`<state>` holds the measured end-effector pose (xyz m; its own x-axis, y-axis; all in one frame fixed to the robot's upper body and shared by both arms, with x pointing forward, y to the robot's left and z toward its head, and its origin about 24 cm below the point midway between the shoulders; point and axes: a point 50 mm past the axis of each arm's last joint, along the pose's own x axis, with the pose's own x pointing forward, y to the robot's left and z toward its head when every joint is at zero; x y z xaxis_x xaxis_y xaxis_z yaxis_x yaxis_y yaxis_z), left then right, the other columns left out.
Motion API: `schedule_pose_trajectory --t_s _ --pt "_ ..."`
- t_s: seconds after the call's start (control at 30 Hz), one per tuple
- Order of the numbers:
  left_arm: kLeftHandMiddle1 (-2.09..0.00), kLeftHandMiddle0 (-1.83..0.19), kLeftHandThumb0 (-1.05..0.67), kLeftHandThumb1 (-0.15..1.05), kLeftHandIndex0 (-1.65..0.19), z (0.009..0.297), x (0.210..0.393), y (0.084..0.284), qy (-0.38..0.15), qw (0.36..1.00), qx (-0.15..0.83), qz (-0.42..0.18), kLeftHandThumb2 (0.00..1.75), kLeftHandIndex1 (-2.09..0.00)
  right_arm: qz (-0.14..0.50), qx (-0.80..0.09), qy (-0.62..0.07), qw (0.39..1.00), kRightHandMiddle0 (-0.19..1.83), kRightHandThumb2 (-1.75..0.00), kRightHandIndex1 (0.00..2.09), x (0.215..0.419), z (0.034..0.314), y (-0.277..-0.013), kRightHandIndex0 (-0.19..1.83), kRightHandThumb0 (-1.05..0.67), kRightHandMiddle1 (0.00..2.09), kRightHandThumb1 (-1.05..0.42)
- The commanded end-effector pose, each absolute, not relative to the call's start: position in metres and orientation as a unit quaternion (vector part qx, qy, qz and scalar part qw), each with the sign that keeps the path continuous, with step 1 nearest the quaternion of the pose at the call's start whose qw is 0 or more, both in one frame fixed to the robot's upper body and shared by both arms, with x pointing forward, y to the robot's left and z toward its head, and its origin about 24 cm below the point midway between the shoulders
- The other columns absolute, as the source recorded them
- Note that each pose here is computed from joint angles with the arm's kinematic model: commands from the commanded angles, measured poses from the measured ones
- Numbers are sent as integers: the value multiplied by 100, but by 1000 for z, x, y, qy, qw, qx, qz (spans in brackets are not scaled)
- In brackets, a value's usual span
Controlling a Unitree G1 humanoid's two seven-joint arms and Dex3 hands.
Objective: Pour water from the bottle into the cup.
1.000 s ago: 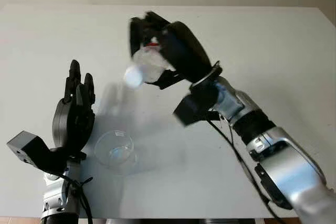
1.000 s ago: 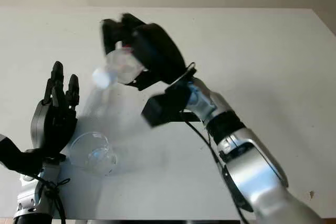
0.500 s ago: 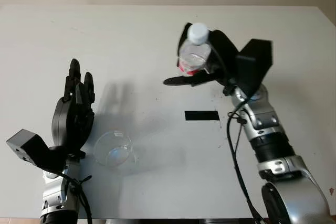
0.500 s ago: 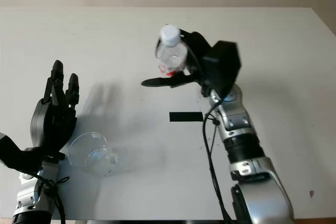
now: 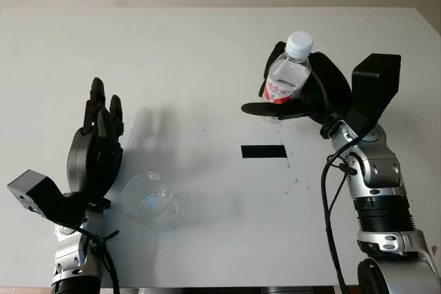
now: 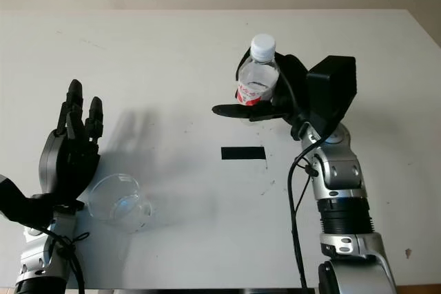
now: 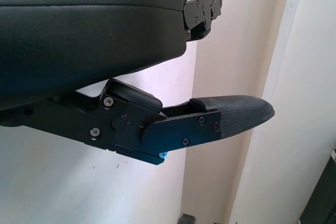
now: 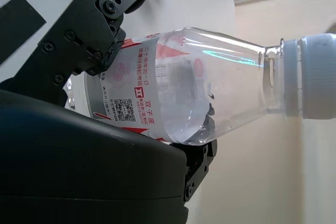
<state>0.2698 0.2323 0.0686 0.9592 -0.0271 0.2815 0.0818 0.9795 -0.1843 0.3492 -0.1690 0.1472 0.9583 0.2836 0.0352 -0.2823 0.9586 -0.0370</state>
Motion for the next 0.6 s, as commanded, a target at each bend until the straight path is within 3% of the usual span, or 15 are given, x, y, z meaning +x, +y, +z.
schedule_pose_trajectory --t_s 0.0,0.23,0.57 --pt "-3 19 -81 105 19 46 258 235 -97 989 -110 -16 61 0 136 4 -14 991 71 -29 209 347 146 -168 147 -24 209 -105" --pt "-4 19 -81 105 19 46 256 236 -96 989 -111 -14 60 0 127 42 36 990 76 -32 209 346 133 -166 164 -25 209 -105" --pt "-3 19 -81 105 19 47 255 237 -95 990 -107 -14 62 0 142 35 78 986 72 -35 209 342 123 -158 170 -26 209 -105"
